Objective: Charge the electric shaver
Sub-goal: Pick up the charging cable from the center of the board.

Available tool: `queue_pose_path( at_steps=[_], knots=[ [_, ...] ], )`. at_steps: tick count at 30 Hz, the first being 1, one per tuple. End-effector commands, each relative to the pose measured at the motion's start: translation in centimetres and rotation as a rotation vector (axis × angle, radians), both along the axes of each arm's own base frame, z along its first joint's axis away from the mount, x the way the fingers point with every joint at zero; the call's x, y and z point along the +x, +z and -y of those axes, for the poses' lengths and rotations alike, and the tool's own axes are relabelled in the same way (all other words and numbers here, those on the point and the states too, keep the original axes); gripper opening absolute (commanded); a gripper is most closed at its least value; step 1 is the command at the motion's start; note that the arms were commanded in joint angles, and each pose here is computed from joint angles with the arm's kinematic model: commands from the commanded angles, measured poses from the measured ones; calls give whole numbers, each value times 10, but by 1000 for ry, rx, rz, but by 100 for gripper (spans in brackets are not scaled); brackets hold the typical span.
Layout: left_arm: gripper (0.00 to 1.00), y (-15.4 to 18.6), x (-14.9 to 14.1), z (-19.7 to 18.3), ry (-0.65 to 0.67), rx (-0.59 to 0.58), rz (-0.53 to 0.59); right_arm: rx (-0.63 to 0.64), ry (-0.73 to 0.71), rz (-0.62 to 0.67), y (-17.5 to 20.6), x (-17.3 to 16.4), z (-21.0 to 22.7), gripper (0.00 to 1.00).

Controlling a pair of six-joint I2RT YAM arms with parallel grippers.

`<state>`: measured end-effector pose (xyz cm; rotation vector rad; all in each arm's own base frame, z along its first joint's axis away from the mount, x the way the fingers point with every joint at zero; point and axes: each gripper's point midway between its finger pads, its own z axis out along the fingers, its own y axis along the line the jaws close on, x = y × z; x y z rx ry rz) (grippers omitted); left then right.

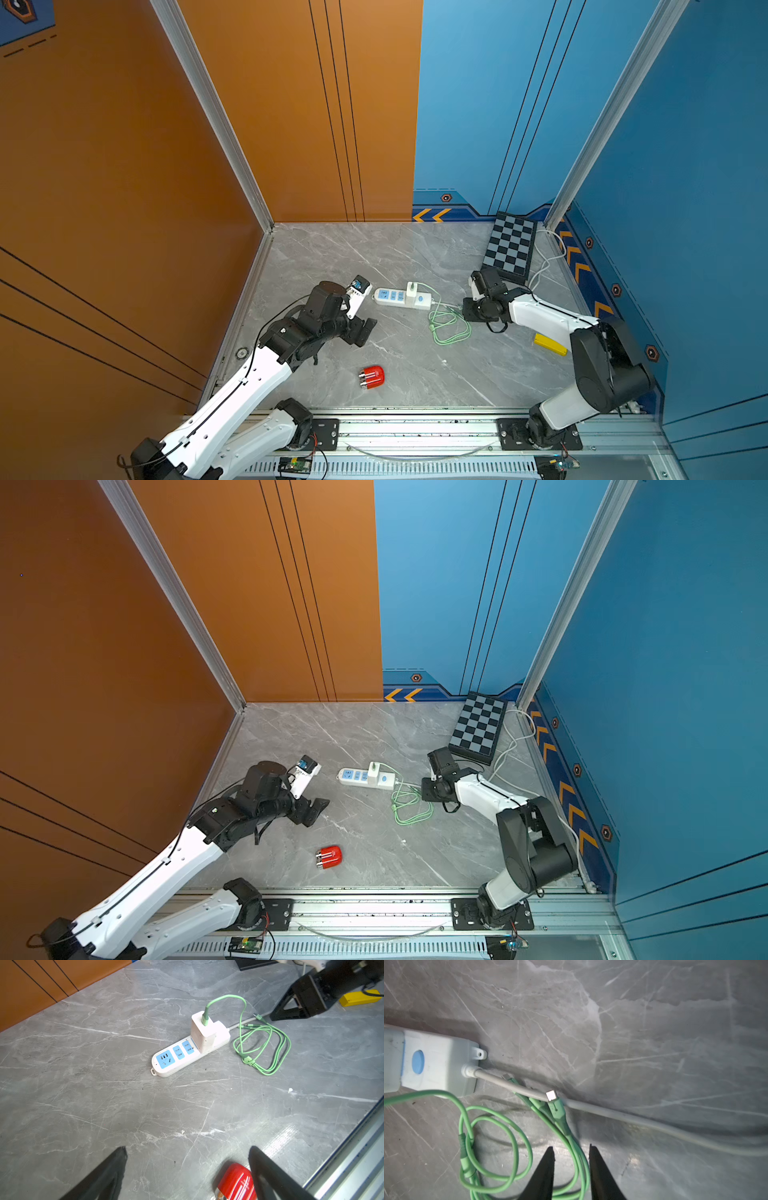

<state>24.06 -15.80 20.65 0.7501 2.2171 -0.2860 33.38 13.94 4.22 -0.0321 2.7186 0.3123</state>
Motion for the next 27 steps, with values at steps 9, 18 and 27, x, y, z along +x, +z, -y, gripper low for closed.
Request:
queue_pose_path(
  at_steps=[9,18,27],
  knots=[
    [93,-15,-16,10,-108,10,-90,25,25,25,-11,28,-12,28],
    [91,-12,-17,13,-110,-25,-91,14,20,31,-3,19,-10,0],
    [88,4,-12,35,-117,-200,-54,18,45,138,60,-7,-6,0]
  ],
)
